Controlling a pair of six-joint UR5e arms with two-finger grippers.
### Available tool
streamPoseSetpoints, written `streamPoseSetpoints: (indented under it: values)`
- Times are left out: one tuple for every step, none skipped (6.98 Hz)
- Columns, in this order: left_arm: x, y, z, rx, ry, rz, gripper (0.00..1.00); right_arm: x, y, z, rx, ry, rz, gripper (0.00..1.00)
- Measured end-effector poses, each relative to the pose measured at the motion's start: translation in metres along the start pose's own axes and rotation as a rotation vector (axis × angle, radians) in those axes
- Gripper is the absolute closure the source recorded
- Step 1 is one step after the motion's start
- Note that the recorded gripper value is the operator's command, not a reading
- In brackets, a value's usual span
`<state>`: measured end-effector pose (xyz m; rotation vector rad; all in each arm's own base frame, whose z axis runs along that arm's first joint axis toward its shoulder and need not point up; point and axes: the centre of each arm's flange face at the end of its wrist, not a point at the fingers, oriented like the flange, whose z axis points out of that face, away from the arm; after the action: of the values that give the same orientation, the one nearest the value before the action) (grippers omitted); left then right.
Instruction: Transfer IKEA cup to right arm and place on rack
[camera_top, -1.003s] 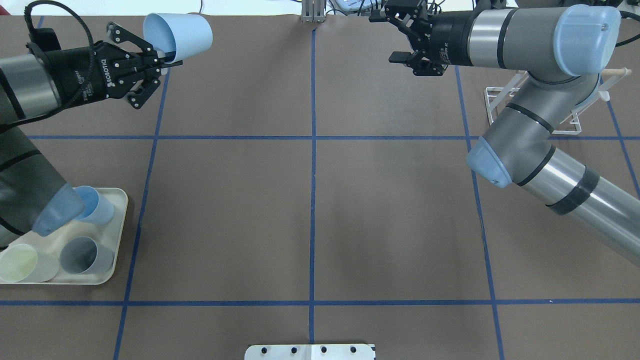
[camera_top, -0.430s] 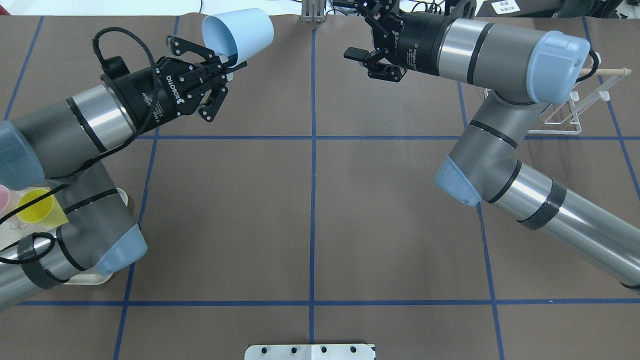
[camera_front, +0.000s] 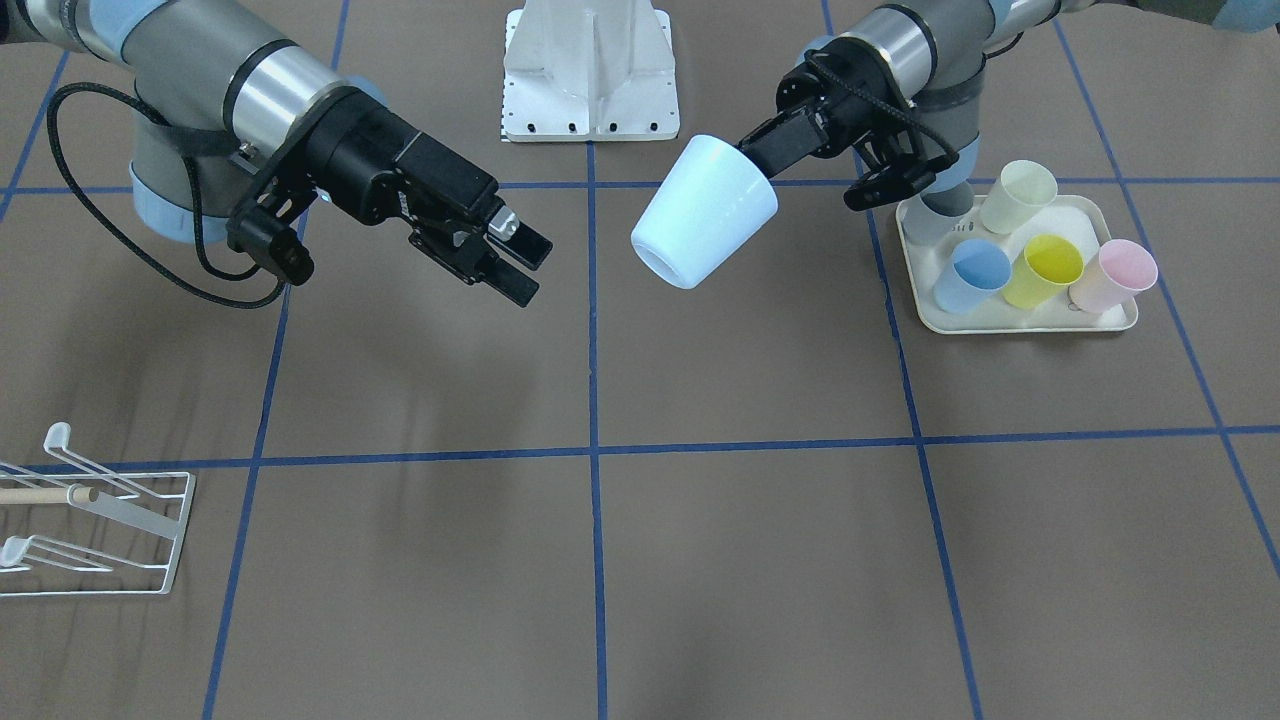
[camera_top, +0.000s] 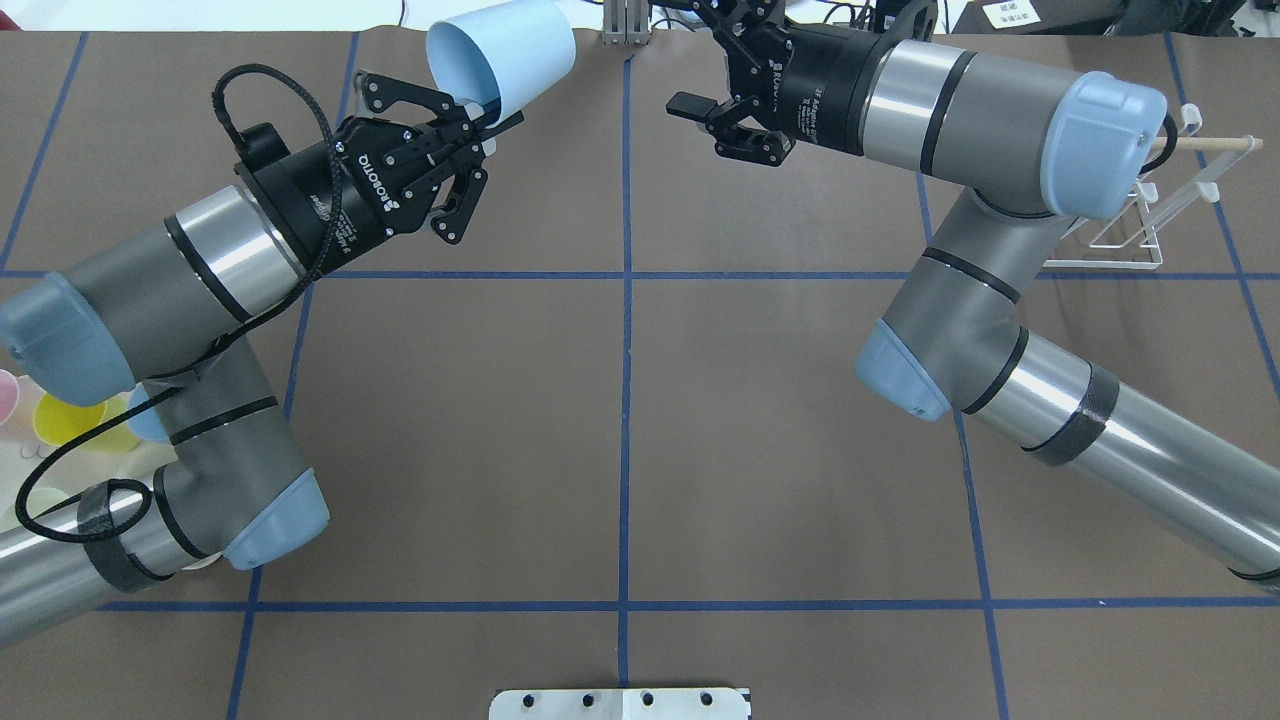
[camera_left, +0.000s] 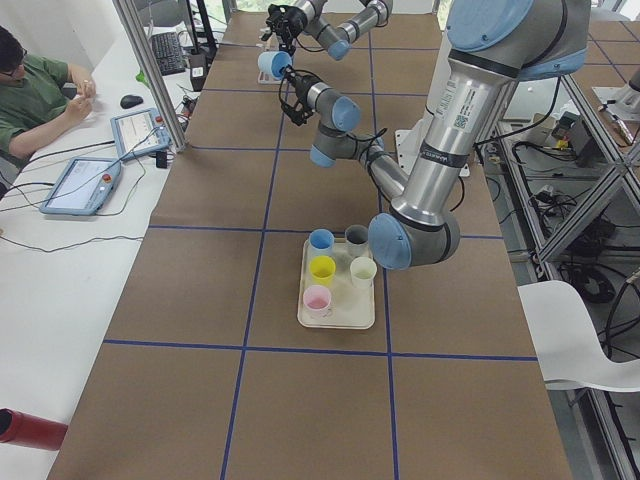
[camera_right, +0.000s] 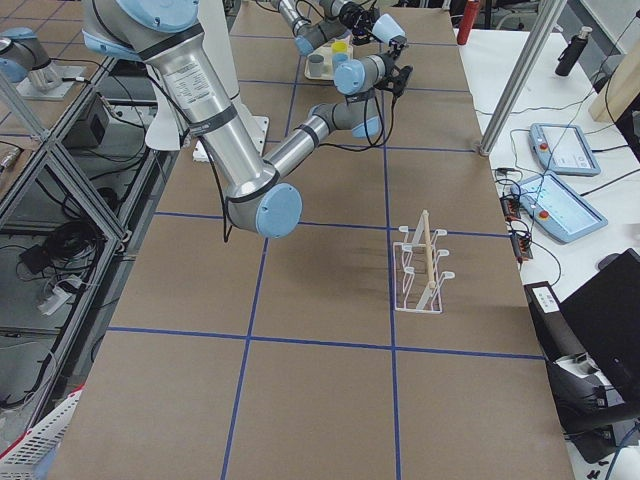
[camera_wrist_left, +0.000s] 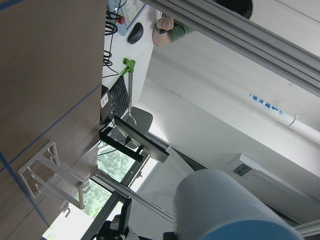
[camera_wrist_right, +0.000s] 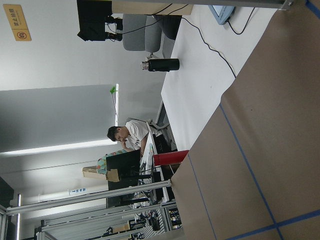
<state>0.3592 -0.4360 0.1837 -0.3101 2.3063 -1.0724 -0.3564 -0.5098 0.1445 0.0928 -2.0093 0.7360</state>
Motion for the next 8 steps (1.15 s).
streamPoseSetpoints:
  values:
    - [-0.004,0.002,0.004,-0.004,0.000,-0.002,1.00,-0.001,0.003,0.002,-0.005,-0.003,0.001,0.01]
    - [-0.009,0.006,0.009,-0.010,-0.005,-0.006,1.00,-0.001,0.005,0.004,-0.009,-0.003,0.003,0.01]
    - [-0.016,0.012,0.015,-0.014,-0.005,-0.012,1.00,-0.001,0.008,0.006,-0.013,-0.003,0.004,0.01]
    - [-0.022,0.015,0.020,-0.012,-0.002,-0.016,1.00,0.000,0.012,0.008,-0.020,-0.002,0.006,0.01]
    - [-0.024,0.018,0.023,-0.012,0.001,-0.019,1.00,0.002,0.016,0.010,-0.027,0.000,0.009,0.01]
    - [-0.024,0.021,0.026,-0.014,0.005,-0.021,1.00,0.004,0.019,0.011,-0.032,0.002,0.011,0.01]
    - [-0.024,0.024,0.029,-0.016,0.006,-0.022,1.00,0.005,0.021,0.012,-0.035,0.003,0.013,0.01]
    - [-0.027,0.024,0.032,-0.012,0.005,-0.024,1.00,0.006,0.022,0.013,-0.037,0.004,0.014,0.01]
